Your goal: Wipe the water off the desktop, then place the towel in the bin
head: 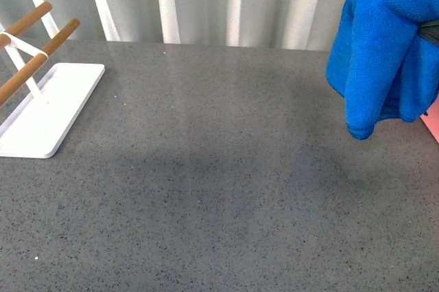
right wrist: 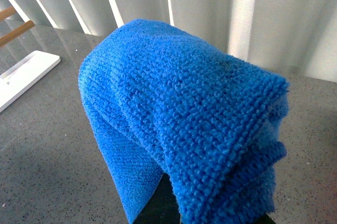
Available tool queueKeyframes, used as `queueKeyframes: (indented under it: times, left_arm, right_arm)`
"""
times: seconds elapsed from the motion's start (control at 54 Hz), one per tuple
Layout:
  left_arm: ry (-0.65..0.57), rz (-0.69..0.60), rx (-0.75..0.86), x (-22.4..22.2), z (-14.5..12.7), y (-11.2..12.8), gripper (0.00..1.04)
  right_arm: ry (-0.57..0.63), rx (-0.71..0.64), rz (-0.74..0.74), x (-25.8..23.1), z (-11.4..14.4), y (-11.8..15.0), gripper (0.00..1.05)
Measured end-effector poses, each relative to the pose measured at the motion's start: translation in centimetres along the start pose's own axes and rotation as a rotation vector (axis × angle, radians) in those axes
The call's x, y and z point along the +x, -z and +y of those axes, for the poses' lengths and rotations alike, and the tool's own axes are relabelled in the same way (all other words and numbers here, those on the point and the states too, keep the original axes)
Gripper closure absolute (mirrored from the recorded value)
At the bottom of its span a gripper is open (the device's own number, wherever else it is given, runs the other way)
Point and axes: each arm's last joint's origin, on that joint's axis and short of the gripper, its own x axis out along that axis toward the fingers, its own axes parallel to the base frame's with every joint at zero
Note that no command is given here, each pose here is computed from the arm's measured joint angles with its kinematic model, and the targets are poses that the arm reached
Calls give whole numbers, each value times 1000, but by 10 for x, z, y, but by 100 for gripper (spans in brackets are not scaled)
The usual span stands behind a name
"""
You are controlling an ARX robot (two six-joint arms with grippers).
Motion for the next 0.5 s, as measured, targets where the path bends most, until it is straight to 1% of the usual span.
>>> queueKeyframes:
  times: [0.037,0.056,0.093,0.111,0.148,0.204,0.259,0.333,0.5]
  left_arm:
    - [-10,-7,21,-3,0,3,48]
    - [-13,-8,23,-3,0,4,50]
    - [-20,-4,36,-5,1,9,58]
    - [-20,-3,36,-5,1,9,59]
    - [-23,2,44,-7,1,14,66]
    - [-23,6,48,-8,2,18,73]
    - [-22,3,53,-12,2,23,88]
    - [-22,-6,56,-14,2,26,102]
    - [-22,-1,63,-20,3,36,101]
  right_arm:
    - [-1,-3,1,0,0,0,102]
    - [-1,-3,2,0,0,0,102]
    - [-2,-6,4,0,1,0,102]
    - [-3,-6,4,0,1,0,102]
    - [0,-7,10,0,1,1,102]
    - [7,-10,18,1,1,2,102]
    - [11,-19,25,1,1,2,102]
    - [14,-23,34,0,2,3,102]
    - [17,-48,41,-2,3,0,102]
